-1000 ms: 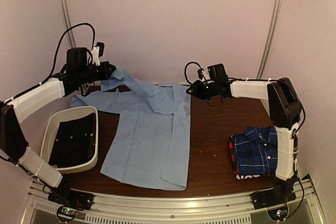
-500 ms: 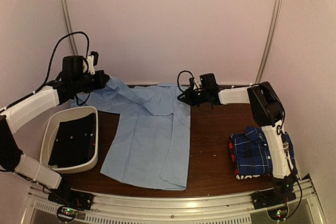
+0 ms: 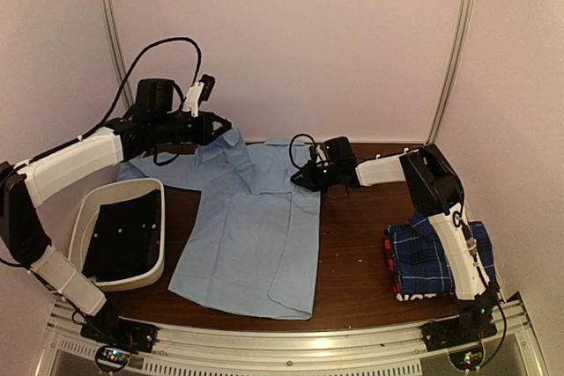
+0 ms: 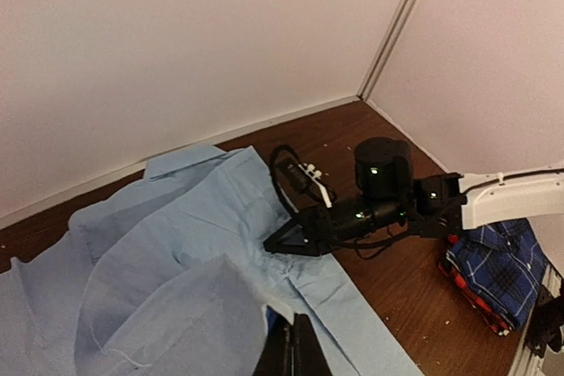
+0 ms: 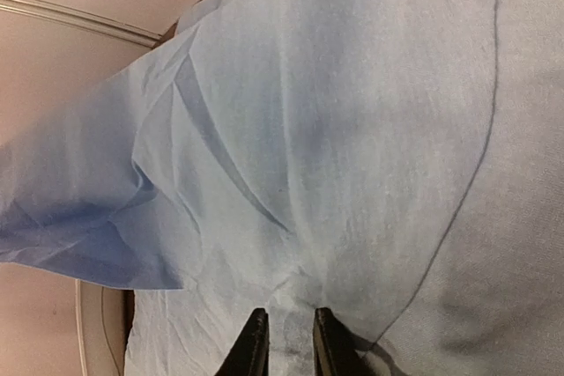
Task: Fold and stack the long sleeve shirts
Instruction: Fold the sleeve of the 1/3-folded shirt.
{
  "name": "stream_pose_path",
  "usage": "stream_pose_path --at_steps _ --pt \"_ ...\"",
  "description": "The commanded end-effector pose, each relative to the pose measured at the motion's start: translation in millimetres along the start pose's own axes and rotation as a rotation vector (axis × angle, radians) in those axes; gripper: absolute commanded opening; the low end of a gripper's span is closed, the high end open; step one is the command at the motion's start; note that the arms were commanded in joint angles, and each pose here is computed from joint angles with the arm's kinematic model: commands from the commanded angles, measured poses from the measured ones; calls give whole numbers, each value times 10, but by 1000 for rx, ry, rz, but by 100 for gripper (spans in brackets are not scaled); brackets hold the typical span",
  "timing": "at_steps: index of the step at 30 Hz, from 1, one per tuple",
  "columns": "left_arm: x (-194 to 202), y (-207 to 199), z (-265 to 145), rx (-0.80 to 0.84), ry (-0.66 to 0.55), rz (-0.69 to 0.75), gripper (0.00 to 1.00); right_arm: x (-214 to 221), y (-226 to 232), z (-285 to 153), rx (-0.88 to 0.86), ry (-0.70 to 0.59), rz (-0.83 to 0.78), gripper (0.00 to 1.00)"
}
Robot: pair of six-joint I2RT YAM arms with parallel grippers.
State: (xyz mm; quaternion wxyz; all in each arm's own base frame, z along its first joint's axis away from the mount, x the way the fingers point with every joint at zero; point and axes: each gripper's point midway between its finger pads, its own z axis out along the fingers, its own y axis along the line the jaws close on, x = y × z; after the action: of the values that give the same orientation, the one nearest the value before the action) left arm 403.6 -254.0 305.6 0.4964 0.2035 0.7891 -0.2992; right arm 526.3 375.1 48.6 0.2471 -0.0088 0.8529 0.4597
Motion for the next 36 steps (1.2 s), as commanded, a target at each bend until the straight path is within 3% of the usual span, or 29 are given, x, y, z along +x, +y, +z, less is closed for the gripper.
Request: stream_pose_path --at_steps 1,5,11,21,22,25,28,36 --pt "142 -545 157 205 62 94 0 -48 -201 92 81 -19 14 20" --pt "470 -807 289 313 158 93 0 -39 -349 91 150 -27 24 19" --pt "1073 -1111 492 424 328 85 0 -152 -21 33 33 -34 -2 22" --pt "2031 -1568 864 541 625 134 0 -619 370 -586 40 -151 -74 26" --pt "2051 -1582 887 538 634 140 5 -613 351 -630 51 -154 -80 26" --pt "1993 -1579 922 512 616 134 35 -550 340 -742 76 -154 -96 28" --pt "1855 -1548 905 463 567 123 55 -425 337 -866 96 -145 -116 32" --pt "1591 -982 731 165 478 -43 59 55 608 -1184 177 -101 -260 39"
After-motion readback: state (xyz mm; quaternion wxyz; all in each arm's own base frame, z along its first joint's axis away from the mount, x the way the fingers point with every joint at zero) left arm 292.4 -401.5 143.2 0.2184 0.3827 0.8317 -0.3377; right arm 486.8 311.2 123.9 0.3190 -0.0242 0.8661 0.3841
